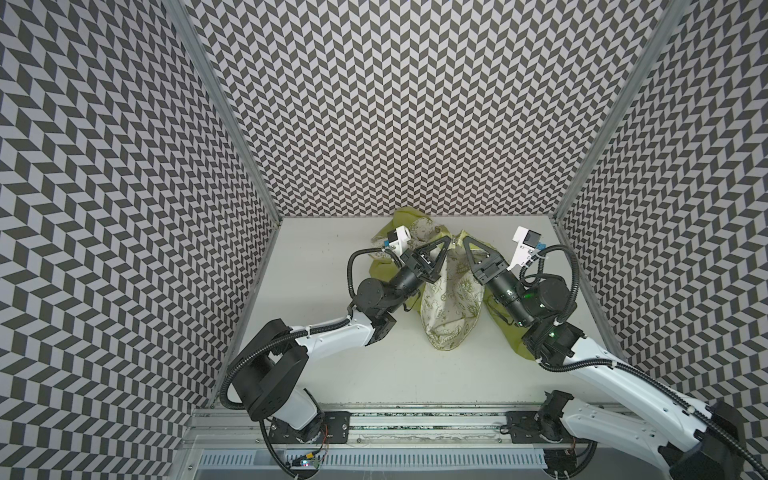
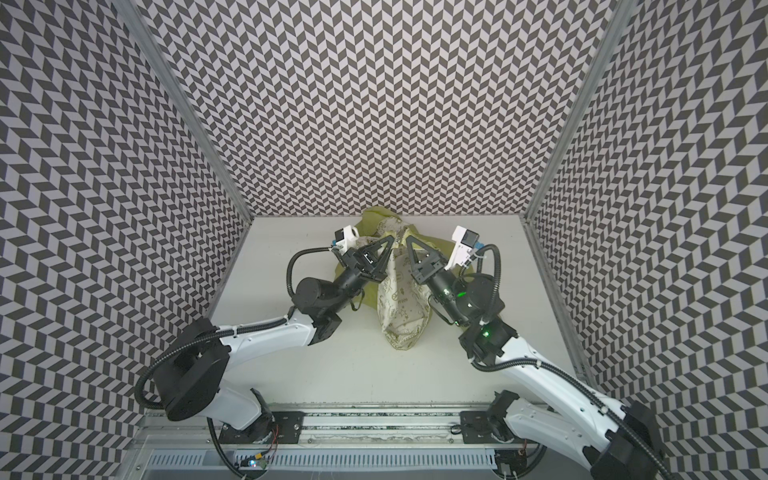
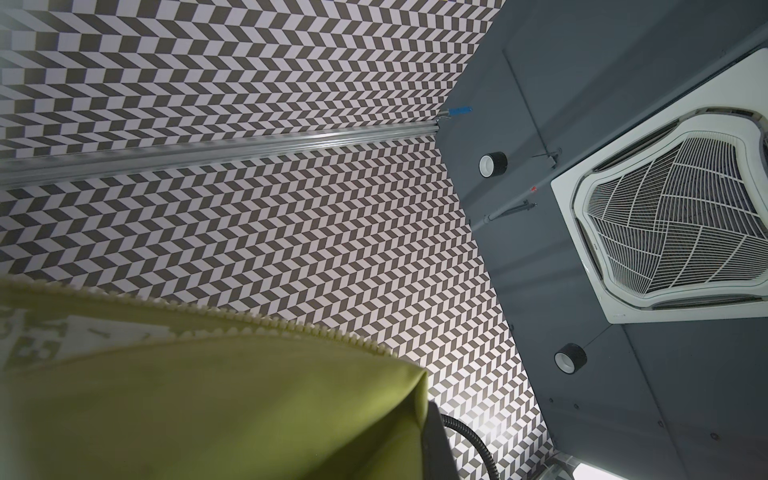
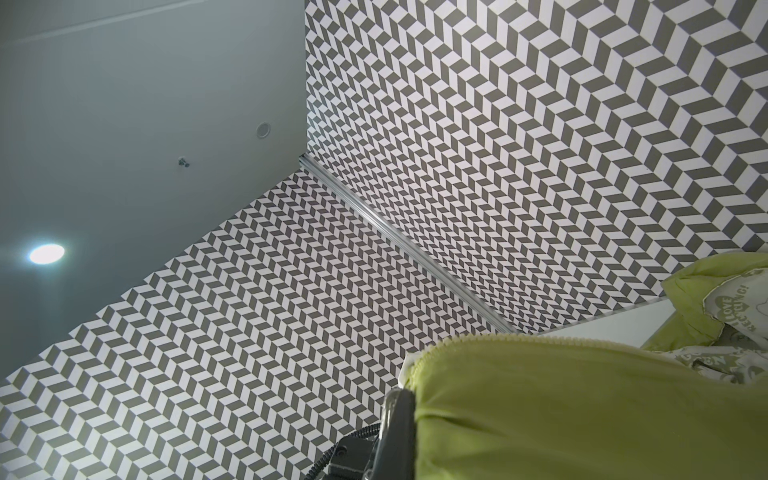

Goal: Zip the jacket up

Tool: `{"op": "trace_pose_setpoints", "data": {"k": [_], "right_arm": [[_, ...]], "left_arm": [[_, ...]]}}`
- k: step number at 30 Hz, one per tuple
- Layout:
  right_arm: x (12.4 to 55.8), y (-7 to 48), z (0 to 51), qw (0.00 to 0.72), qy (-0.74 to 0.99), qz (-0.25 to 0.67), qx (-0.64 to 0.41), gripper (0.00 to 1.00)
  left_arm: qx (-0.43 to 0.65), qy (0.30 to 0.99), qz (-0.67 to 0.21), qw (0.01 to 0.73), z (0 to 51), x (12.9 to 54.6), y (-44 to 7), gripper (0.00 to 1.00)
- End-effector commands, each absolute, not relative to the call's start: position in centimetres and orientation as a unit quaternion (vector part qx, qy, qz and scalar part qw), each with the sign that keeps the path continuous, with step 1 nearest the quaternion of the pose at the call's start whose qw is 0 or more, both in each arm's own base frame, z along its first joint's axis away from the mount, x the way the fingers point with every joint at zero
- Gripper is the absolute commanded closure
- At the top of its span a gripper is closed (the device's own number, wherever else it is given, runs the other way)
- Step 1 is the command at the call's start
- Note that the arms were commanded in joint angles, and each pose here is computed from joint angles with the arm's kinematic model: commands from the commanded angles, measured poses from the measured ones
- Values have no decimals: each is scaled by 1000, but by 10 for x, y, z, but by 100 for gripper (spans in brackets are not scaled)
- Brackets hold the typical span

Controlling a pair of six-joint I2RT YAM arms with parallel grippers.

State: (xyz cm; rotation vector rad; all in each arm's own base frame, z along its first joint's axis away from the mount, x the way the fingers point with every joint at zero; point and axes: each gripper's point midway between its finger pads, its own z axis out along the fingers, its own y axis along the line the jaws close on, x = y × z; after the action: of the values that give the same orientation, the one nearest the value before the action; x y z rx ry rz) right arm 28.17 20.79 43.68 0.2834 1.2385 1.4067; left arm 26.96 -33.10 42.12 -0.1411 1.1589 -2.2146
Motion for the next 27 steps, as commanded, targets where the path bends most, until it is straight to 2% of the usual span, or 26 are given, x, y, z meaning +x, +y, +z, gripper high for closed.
{"op": "trace_pose_setpoints", "data": {"k": [1, 27], "right_arm": [[270, 197, 468, 602, 481, 625, 122, 100], [265, 206, 483, 603, 466, 641, 93, 100]], "left_arm": [[-38, 414, -854, 313, 438, 258, -326, 100], [-42, 414, -853, 315, 435, 255, -322, 100]]}}
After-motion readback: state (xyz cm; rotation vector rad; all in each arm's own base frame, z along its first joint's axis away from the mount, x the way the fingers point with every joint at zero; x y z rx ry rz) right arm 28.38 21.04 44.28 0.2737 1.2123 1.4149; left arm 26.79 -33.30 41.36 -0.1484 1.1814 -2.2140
